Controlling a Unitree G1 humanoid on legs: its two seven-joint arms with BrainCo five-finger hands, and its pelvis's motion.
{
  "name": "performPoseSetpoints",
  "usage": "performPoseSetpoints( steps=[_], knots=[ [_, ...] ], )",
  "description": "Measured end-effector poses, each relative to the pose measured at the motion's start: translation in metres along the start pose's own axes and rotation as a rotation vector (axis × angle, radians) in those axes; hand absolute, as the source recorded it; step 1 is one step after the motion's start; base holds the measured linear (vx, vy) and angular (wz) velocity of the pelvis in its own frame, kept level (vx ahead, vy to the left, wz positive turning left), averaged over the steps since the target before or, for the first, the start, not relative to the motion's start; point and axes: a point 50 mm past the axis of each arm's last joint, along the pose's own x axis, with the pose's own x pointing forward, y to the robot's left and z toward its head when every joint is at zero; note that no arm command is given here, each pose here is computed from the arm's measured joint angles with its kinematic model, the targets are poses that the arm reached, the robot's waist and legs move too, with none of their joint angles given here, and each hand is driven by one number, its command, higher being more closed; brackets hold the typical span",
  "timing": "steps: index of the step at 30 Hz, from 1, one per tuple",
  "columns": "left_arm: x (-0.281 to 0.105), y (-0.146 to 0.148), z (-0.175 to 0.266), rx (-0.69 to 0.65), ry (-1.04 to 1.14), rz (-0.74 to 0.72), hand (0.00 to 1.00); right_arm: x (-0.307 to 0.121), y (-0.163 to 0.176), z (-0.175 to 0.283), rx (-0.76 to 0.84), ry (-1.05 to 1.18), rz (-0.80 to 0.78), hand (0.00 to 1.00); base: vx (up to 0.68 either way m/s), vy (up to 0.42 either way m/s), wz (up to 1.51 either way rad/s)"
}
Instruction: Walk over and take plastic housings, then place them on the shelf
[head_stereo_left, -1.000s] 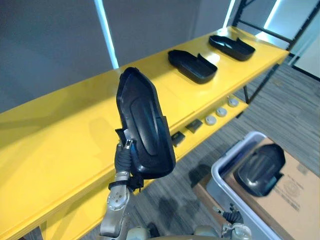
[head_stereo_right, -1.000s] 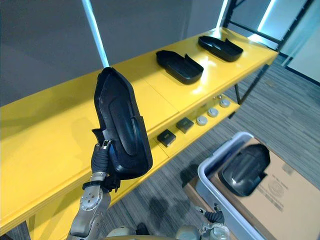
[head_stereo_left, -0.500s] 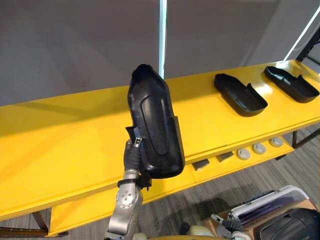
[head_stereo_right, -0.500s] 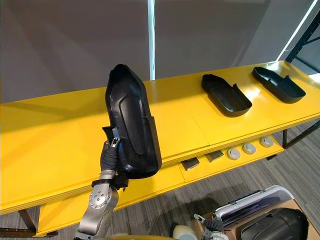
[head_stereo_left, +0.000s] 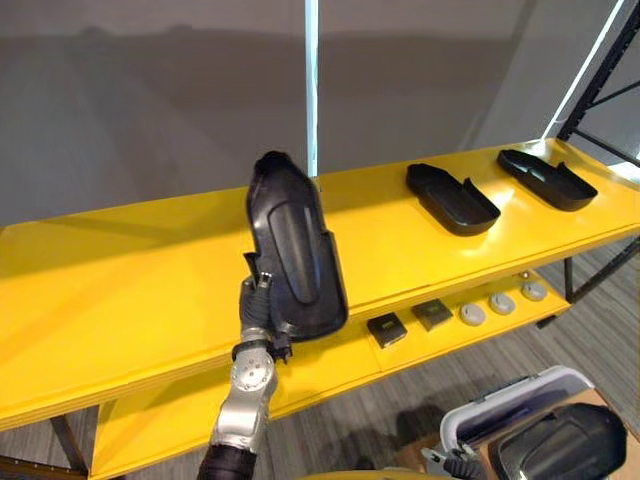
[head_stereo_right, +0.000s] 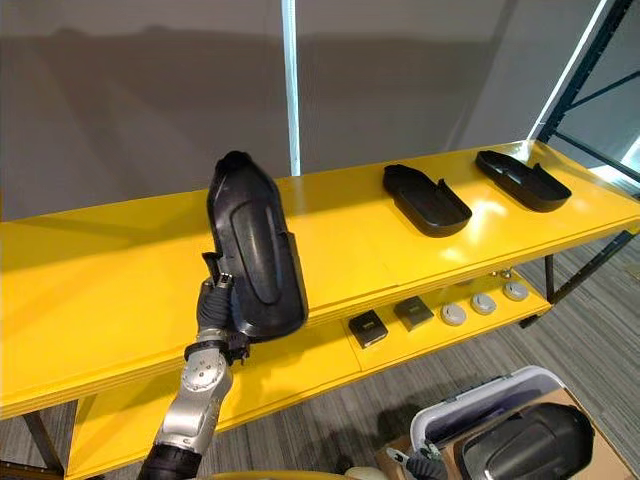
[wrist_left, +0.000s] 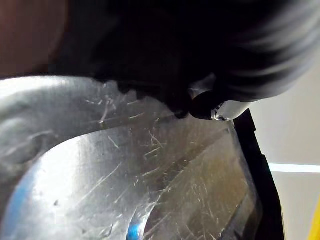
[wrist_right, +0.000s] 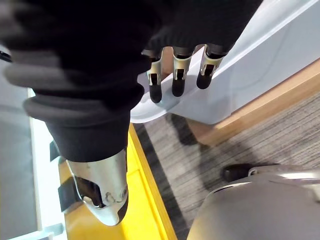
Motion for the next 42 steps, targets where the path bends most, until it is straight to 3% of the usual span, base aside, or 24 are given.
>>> performPoseSetpoints(
  steps=[11, 12, 35, 42],
  knots=[
    [0.037, 0.016, 0.005, 0.076, 0.059, 0.104, 1.0, -0.001, 0.0, -0.006, -0.024, 0.028, 0.028, 0.0, 0.03, 0.001, -0.01],
    [0.041, 0.021, 0.01, 0.096, 0.037, 0.117, 0.0, 0.0, 0.001, -0.004, -0.026, 0.022, 0.033, 0.0, 0.1, 0.012, 0.0],
    [0.052, 0.027, 0.022, 0.072, 0.039, 0.183, 0.0, 0.001, 0.005, 0.001, -0.079, 0.003, 0.061, 0.0, -0.03, 0.002, -0.02],
    [0.039, 0.025, 0.067, 0.033, -0.196, 0.219, 0.0, 0.001, 0.005, 0.001, -0.078, 0.003, 0.06, 0.0, 0.02, 0.018, 0.04]
  ],
)
